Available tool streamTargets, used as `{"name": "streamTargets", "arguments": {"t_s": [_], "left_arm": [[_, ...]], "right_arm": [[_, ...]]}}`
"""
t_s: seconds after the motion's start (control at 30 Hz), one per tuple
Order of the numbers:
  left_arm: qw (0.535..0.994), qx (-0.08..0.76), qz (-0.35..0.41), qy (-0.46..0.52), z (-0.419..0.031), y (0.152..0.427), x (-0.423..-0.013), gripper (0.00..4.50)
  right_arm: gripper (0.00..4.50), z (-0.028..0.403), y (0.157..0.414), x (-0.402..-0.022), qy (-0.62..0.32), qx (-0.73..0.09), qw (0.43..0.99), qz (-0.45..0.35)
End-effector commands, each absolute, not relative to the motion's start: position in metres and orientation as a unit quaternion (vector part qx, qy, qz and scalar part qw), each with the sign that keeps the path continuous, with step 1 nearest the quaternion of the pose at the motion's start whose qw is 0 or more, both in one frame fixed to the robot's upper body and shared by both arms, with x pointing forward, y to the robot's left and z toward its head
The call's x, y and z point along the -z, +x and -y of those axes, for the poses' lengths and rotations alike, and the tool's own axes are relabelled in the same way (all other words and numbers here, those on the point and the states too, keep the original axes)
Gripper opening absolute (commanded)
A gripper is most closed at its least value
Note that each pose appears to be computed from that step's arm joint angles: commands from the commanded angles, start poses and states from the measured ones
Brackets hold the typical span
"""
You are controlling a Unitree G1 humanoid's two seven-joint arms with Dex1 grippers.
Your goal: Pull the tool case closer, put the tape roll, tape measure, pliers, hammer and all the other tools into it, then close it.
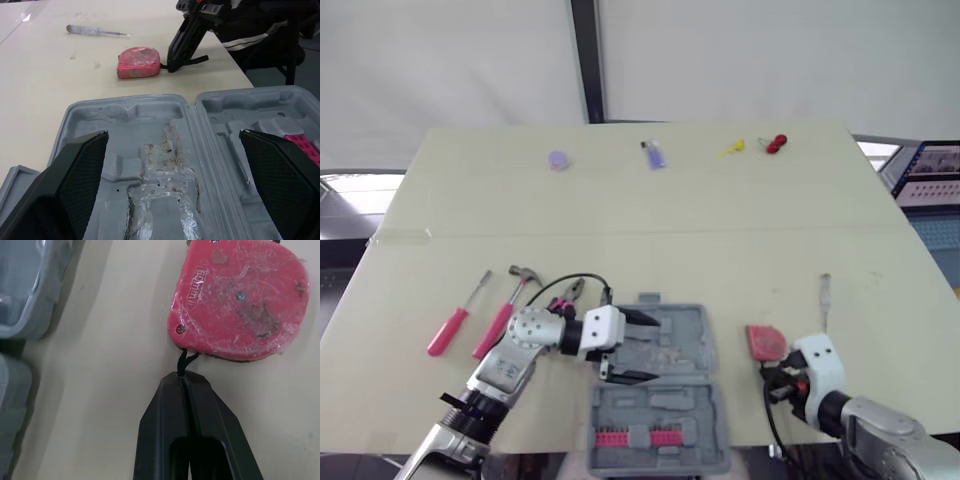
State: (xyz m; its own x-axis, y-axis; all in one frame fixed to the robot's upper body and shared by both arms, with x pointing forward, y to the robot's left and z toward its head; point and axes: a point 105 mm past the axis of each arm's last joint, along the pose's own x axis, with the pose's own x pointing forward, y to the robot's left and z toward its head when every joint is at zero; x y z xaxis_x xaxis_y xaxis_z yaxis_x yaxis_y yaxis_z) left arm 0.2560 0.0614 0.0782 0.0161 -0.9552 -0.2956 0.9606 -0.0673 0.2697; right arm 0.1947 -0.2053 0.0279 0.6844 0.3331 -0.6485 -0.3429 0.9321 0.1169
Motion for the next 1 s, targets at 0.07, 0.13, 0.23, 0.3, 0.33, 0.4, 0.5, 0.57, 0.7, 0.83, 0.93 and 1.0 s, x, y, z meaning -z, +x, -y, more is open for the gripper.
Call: {"name": "streamTargets", "arguments": {"t_s": [0.07,0.13,0.23,0.3,0.33,0.4,0.5,0.57,0.7,0.83,0.93,1.0], "left_arm": [[0.669,0.711,0.010,0.217,-0.059,0.249,-0.082,4.50],[0.668,0.711,0.011,0.218,-0.058,0.248,-0.082,4.50],[0.669,0.711,0.012,0.218,-0.059,0.248,-0.082,4.50],[0.670,0.710,0.012,0.218,-0.059,0.248,-0.082,4.50],[0.670,0.709,0.012,0.217,-0.059,0.248,-0.082,4.50],[0.670,0.711,0.012,0.214,-0.058,0.247,-0.082,4.50],[0.667,0.714,0.013,0.212,-0.056,0.246,-0.083,4.50],[0.667,0.715,0.014,0.212,-0.055,0.246,-0.083,4.50],[0.665,0.716,0.019,0.211,-0.054,0.246,-0.084,4.50],[0.661,0.719,0.026,0.214,-0.054,0.244,-0.086,4.50],[0.658,0.718,0.039,0.222,-0.054,0.244,-0.087,4.50],[0.660,0.715,0.053,0.224,-0.053,0.244,-0.091,4.50]], "right_arm": [[0.01,0.195,0.174,-0.019,0.009,-0.213,0.897,-0.387],[0.01,0.194,0.170,-0.018,0.011,-0.214,0.894,-0.392],[0.01,0.192,0.164,-0.016,0.014,-0.215,0.891,-0.400],[0.01,0.188,0.159,-0.016,0.017,-0.221,0.889,-0.402],[0.01,0.187,0.158,-0.017,0.018,-0.222,0.888,-0.402],[0.01,0.185,0.158,-0.016,0.019,-0.223,0.888,-0.402],[0.01,0.185,0.159,-0.017,0.018,-0.225,0.888,-0.402],[0.27,0.185,0.161,-0.019,0.018,-0.229,0.887,-0.401],[1.85,0.189,0.161,-0.030,0.018,-0.252,0.881,-0.400],[3.88,0.198,0.161,-0.054,-0.017,-0.316,0.866,-0.388],[4.46,0.209,0.167,-0.073,-0.080,-0.383,0.849,-0.354],[4.46,0.221,0.179,-0.081,-0.151,-0.428,0.834,-0.313]]}}
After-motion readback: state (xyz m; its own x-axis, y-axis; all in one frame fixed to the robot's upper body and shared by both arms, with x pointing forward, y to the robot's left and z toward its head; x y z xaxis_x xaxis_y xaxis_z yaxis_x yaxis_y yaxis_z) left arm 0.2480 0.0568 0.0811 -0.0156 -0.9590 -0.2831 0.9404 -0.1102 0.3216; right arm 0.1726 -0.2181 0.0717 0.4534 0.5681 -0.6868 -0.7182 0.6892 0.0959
